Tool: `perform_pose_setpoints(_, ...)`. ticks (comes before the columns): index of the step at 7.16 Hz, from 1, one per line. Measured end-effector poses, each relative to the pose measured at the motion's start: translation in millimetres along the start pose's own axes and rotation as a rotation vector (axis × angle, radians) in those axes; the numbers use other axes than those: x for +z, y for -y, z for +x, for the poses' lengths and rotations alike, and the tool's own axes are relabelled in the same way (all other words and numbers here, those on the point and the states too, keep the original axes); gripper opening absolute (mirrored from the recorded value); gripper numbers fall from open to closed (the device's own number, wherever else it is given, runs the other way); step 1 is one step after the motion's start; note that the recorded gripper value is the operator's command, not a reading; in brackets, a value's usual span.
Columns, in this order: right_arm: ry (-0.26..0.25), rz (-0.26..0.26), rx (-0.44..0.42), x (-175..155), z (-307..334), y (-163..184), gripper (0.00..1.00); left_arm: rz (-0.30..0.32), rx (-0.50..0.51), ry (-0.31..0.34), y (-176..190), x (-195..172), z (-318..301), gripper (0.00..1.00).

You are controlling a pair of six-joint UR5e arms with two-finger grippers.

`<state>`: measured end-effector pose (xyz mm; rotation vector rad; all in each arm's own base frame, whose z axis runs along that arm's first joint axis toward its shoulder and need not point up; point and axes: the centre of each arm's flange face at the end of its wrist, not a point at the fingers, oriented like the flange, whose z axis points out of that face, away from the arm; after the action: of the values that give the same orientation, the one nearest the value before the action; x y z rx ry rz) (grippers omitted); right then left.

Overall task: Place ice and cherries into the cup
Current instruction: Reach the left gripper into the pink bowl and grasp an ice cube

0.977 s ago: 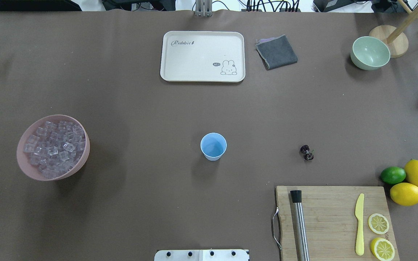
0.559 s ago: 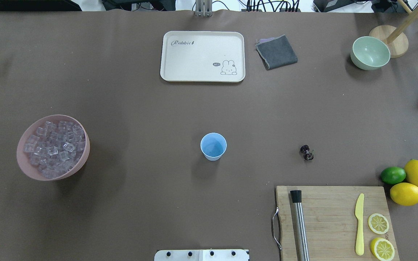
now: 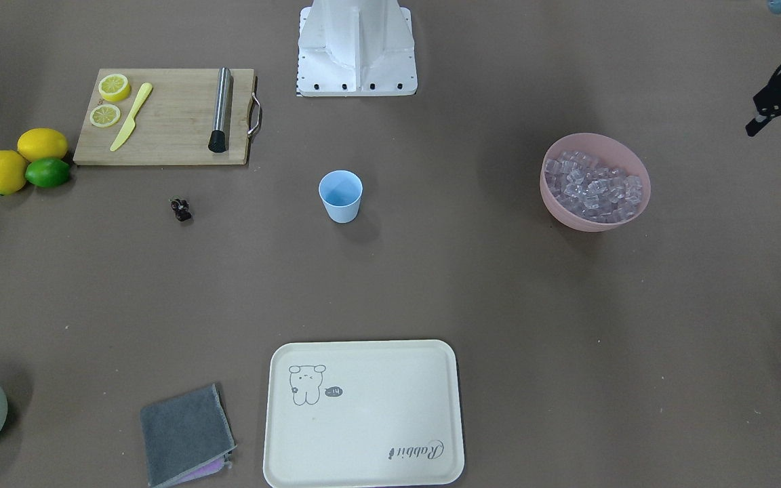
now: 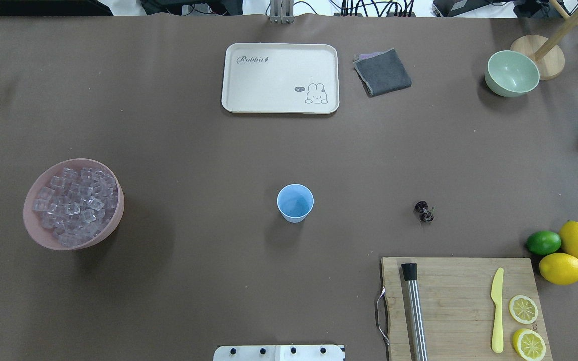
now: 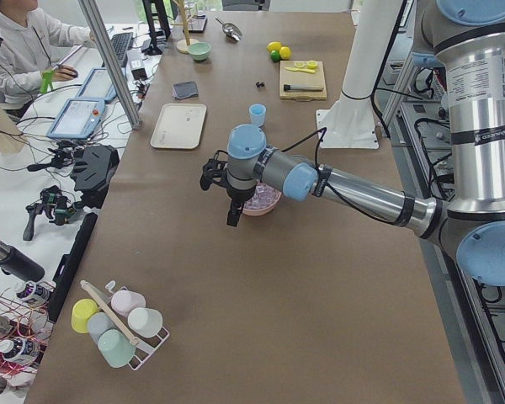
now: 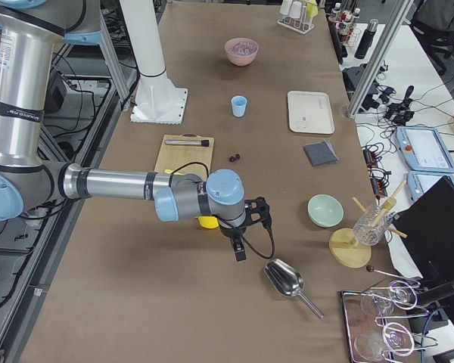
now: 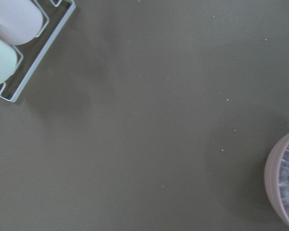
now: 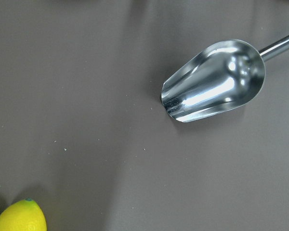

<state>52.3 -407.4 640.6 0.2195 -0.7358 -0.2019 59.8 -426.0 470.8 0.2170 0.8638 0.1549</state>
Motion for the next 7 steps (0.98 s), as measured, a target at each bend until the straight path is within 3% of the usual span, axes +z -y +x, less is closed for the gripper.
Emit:
perform_pose_setpoints(2,0.015,-0.006,0.001,4.2,-0.2,0.4,1.0,-0.029,-0.049,-0.001,15.9,32.1,63.8,0.92)
perform_pose_setpoints(5,0.016,-0.007,0.002,5.2,0.1,0.4,1.0,-0.076,-0.362,-0.067,27.6,56.5,150.5,0.92)
perform_pose_setpoints(7,0.016,-0.009,0.003,6.2,1.1,-0.1,1.0,-0.111,-0.403,-0.067,21.5,81.9,193.1,0.88)
